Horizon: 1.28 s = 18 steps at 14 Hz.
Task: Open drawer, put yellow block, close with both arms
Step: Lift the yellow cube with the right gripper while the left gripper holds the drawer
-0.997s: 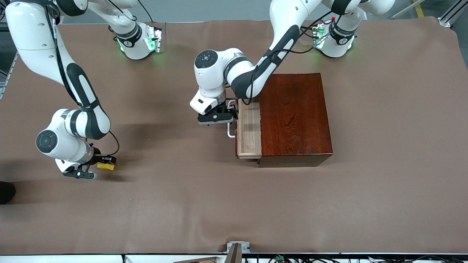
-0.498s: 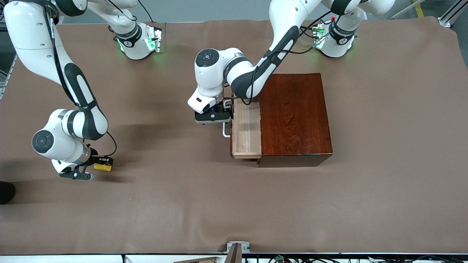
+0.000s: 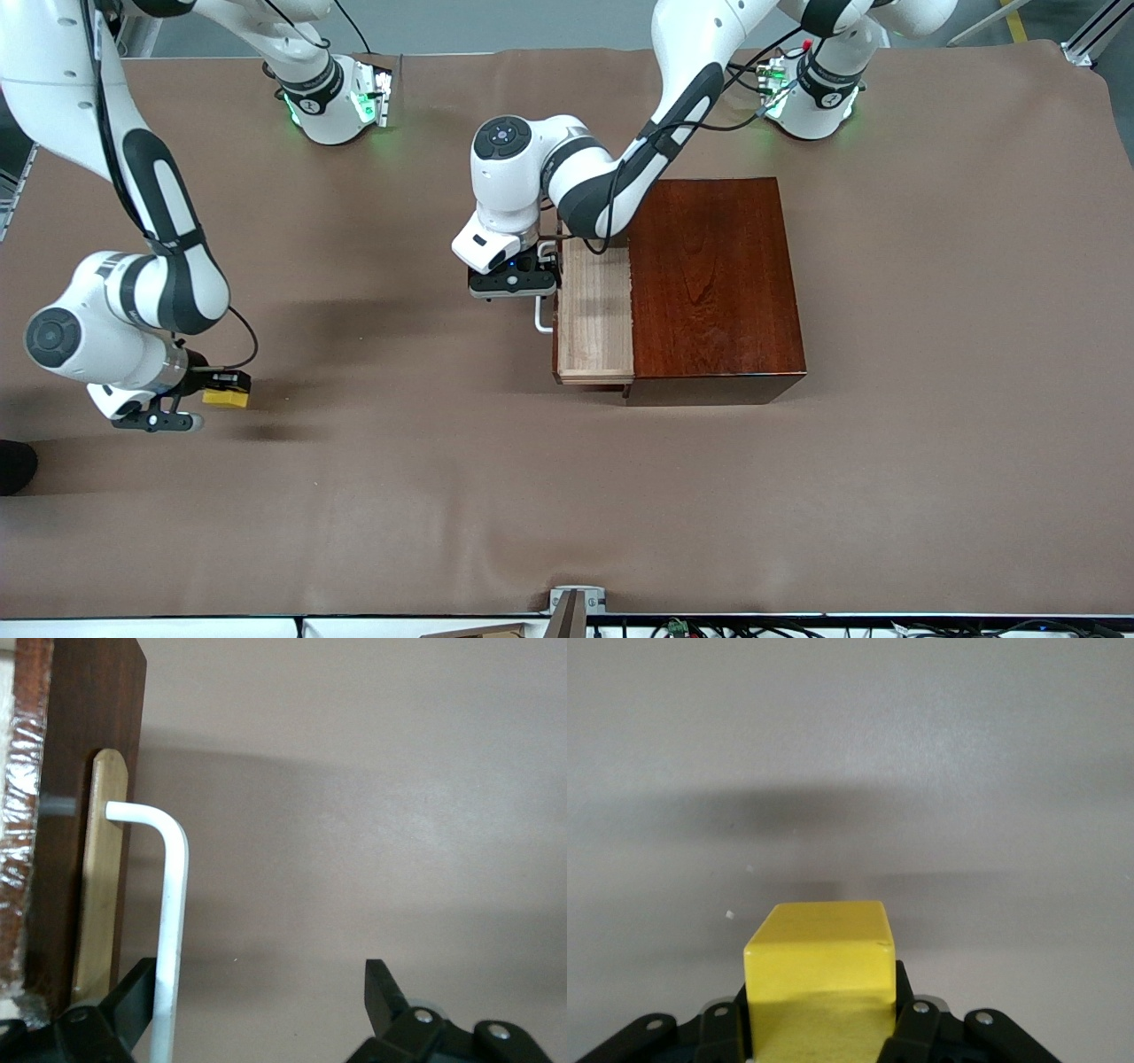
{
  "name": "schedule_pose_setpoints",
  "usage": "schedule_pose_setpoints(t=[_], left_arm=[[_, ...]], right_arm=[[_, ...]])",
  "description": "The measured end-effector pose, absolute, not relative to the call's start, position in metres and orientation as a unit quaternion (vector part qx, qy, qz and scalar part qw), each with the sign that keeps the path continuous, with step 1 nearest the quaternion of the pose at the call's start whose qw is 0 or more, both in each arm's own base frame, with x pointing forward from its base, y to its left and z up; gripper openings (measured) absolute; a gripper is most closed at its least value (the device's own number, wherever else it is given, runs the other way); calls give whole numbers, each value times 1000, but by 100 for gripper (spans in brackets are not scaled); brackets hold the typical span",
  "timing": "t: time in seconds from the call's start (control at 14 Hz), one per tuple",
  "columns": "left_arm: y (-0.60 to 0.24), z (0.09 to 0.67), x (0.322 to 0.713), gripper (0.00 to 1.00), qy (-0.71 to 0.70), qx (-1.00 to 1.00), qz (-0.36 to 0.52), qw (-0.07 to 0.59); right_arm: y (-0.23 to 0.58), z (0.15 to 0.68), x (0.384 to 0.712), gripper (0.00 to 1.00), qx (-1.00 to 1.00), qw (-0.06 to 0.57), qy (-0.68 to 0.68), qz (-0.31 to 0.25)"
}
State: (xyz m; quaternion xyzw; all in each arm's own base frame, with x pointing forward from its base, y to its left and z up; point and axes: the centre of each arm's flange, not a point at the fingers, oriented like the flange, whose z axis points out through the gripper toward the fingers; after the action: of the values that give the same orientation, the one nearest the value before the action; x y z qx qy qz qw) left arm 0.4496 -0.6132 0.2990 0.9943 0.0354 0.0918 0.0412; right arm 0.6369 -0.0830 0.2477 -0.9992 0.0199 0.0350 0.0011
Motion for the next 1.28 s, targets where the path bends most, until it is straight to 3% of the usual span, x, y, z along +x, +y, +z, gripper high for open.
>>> schedule_pose_setpoints(t=[0.57,1.28], left_arm=[[-615,303,449,100,37,994,91,43],[-619,311,444,100,37,995,82,37]], right_arm=[[-81,321,636,56,-997,13,-43,64],[-108,346,644,56,-978,18,-204,41]])
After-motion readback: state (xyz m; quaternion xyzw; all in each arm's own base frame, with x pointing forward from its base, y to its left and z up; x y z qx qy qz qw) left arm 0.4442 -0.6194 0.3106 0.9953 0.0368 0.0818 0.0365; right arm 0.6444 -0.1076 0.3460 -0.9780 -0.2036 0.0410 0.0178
